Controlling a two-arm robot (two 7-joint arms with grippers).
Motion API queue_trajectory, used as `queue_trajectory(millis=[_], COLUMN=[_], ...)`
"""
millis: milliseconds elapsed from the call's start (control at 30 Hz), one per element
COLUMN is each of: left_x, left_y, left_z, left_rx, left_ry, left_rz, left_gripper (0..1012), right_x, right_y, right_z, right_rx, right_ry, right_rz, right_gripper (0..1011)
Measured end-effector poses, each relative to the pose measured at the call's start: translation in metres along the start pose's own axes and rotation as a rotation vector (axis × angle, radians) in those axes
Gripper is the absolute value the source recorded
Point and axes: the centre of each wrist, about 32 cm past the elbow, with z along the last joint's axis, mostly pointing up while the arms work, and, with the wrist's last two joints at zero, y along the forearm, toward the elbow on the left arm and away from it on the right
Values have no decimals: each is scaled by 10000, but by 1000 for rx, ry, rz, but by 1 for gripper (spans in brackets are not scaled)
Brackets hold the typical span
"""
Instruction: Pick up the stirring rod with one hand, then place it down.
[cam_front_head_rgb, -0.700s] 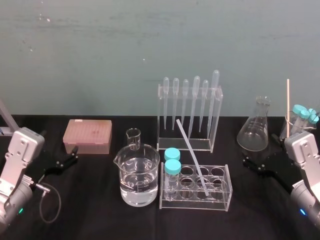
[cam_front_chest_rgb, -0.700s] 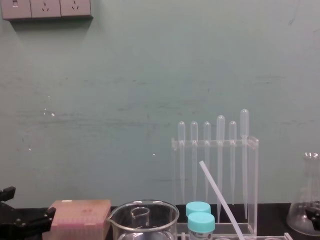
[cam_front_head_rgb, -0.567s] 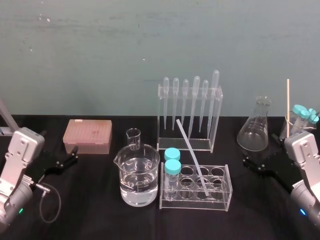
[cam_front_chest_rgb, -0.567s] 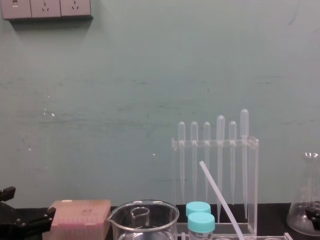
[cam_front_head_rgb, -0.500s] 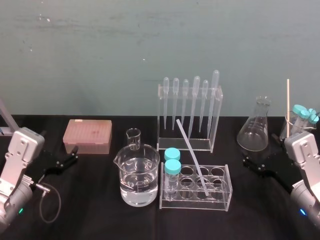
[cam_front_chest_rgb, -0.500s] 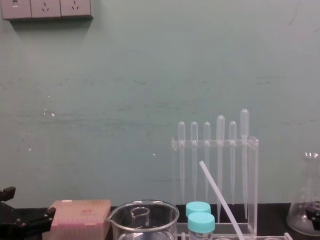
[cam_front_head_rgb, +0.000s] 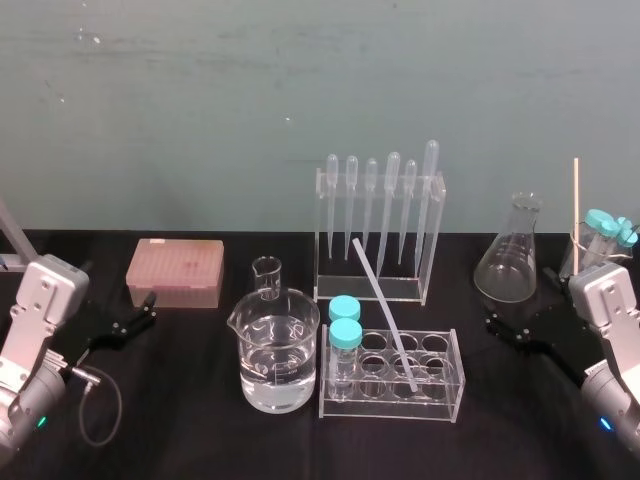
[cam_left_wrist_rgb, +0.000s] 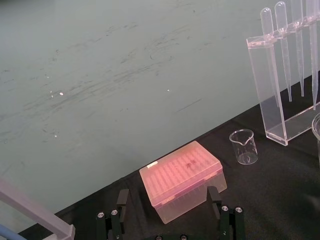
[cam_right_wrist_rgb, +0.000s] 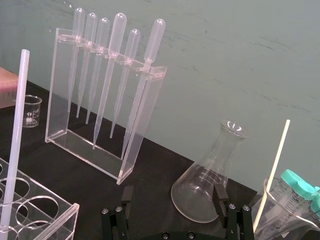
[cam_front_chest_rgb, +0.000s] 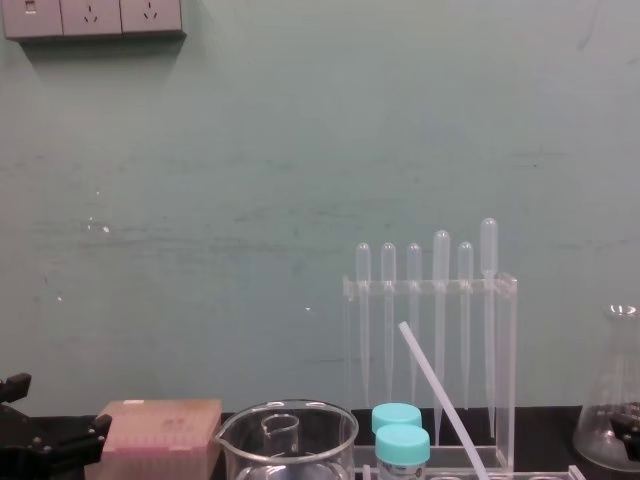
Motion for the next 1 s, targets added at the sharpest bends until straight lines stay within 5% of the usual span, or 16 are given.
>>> queue_trajectory(millis=[1000], left_x=[0], left_y=[0], left_z=[0], left_rx=[0], left_ry=[0], left_rz=[0], left_gripper=[1000], right_x=[0], right_y=[0], right_z=[0], right_rx=[0], right_ry=[0], right_rz=[0], right_gripper=[1003])
